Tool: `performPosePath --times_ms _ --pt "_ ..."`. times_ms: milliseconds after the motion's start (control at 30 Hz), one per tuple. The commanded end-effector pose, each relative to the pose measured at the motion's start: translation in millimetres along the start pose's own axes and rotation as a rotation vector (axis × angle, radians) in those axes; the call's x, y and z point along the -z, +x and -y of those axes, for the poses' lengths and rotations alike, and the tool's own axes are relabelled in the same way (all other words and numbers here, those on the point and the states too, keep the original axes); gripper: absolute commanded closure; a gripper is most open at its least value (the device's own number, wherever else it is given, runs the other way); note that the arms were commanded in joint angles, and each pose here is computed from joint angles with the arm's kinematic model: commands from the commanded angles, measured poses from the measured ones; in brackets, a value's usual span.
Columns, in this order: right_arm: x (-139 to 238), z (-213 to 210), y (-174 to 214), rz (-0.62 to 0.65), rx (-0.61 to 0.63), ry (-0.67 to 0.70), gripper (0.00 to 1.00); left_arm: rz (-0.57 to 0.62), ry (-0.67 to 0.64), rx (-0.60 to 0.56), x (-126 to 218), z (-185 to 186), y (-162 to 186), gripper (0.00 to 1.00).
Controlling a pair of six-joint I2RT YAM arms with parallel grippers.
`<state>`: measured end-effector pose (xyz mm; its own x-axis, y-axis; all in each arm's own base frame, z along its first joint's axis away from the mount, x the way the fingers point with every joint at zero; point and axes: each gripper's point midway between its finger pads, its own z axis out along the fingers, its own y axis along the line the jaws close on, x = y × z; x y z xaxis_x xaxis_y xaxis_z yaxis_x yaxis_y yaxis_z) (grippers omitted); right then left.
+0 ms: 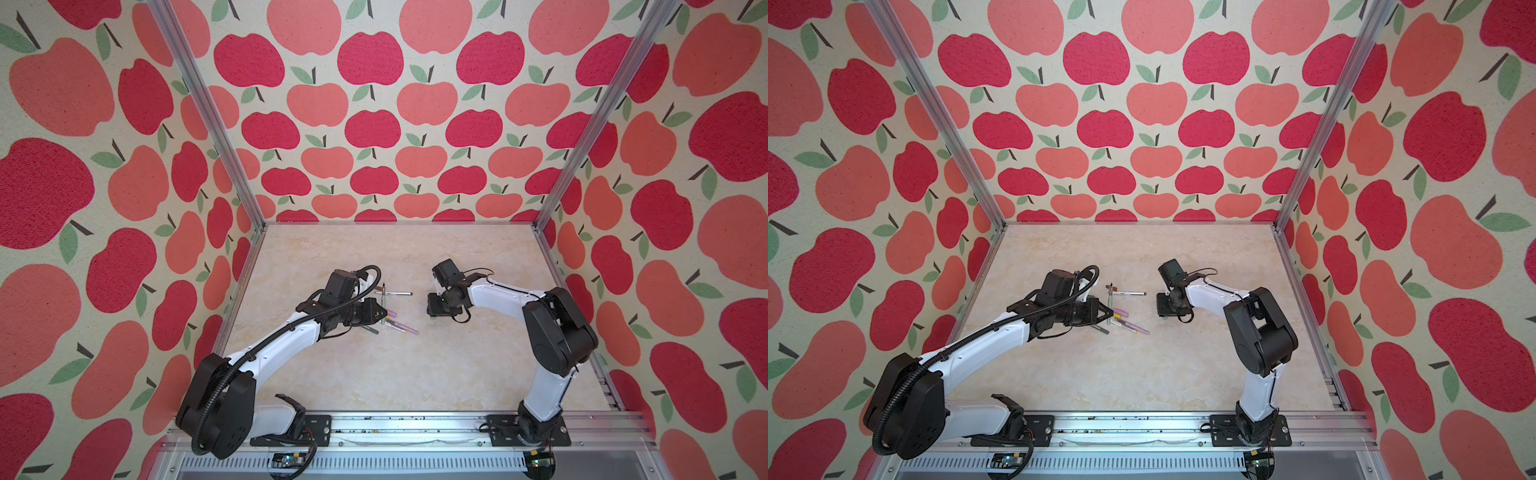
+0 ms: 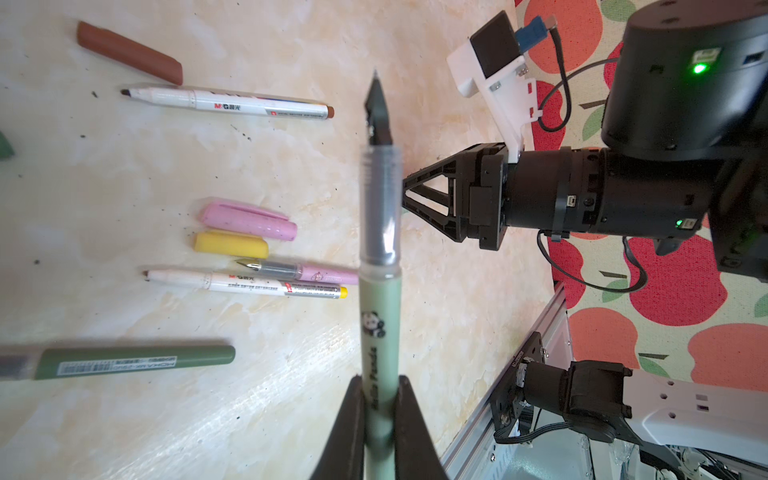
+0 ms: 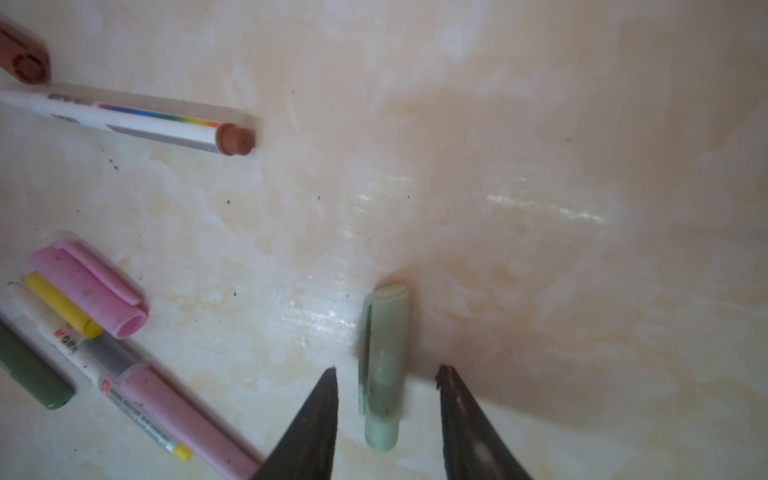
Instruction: Insert the pens into the pen caps
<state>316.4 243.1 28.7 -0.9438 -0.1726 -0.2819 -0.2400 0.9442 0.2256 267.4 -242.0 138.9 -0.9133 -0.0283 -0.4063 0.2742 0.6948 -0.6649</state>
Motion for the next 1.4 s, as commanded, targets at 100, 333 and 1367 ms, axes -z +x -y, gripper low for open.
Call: performPosePath --times_ms 100,333,1367 --pt "4.4 1.3 -4.4 0.004 0.085 0.081 0.51 0.026 0.016 -0.022 1.8 11.0 -13.2 1.0" --pt "1.4 -5.1 -9.2 0.001 0.12 0.095 0.41 0.024 0.018 -0.026 1.4 12.3 -14.7 1.0" --pt "1.8 -34.1 -4.4 -0.008 0.101 0.005 0.35 0.022 0.003 -0.025 0.4 6.3 -10.7 1.0"
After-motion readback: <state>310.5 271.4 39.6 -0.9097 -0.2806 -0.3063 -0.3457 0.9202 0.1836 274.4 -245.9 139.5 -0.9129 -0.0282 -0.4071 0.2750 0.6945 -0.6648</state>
